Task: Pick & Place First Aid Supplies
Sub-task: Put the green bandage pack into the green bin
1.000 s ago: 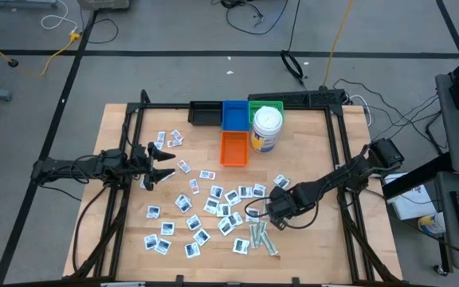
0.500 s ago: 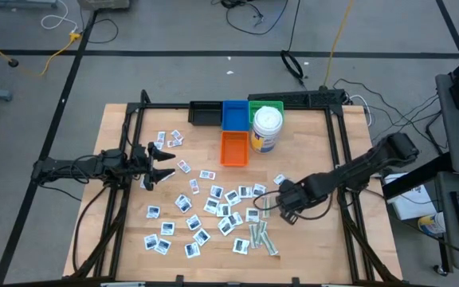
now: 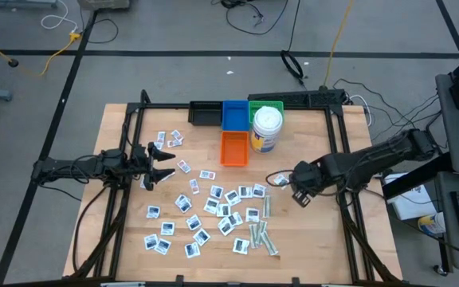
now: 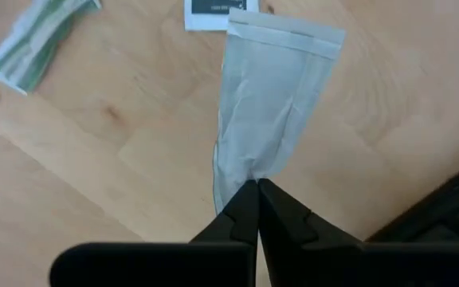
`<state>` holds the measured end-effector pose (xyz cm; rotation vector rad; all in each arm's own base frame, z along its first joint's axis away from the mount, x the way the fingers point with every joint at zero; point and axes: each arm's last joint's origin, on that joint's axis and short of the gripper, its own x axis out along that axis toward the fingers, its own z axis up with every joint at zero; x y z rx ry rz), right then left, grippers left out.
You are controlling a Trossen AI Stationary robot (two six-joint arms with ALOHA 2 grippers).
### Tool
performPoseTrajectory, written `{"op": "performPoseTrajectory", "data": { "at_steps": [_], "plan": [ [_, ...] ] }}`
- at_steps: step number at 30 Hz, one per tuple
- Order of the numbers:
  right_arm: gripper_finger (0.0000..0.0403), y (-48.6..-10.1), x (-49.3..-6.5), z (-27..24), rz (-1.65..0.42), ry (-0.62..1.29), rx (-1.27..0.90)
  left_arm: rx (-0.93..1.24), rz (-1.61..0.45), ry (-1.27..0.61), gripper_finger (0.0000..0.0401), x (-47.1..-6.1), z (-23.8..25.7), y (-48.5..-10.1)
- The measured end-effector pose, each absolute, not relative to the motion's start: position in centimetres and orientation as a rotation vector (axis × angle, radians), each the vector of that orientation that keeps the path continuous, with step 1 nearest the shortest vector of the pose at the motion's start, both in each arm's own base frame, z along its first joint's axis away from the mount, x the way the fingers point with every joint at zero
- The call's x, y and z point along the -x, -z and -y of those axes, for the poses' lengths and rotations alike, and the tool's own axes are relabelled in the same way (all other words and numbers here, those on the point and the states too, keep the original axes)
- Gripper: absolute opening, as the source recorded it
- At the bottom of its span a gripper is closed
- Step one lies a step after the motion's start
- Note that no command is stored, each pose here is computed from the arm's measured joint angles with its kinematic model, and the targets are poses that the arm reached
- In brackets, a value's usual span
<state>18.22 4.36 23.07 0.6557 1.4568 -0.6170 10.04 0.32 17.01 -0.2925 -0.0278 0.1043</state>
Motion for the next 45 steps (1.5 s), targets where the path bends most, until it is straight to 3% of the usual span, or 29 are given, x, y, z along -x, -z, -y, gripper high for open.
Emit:
{"op": "performPoseTrajectory", "data": {
  "at_steps": [13, 35, 45],
  "plan": [
    [0.0, -23.3, -18.5, 1.0, -1.392, 0.794, -0.81, 0.292, 0.028, -0.104, 0.0306, -10.0, -0.3, -17.0],
    [0.0, -25.1, -14.6, 9.0, -1.082, 1.12, -1.081, 0.293, 0.028, -0.104, 0.0306, -10.0, -0.3, -17.0],
    [0.0, -24.6, -14.6, 13.2, -0.9, 1.167, -1.152, 0.293, 0.028, -0.104, 0.0306, -10.0, -0.3, -17.0]
  ]
}}
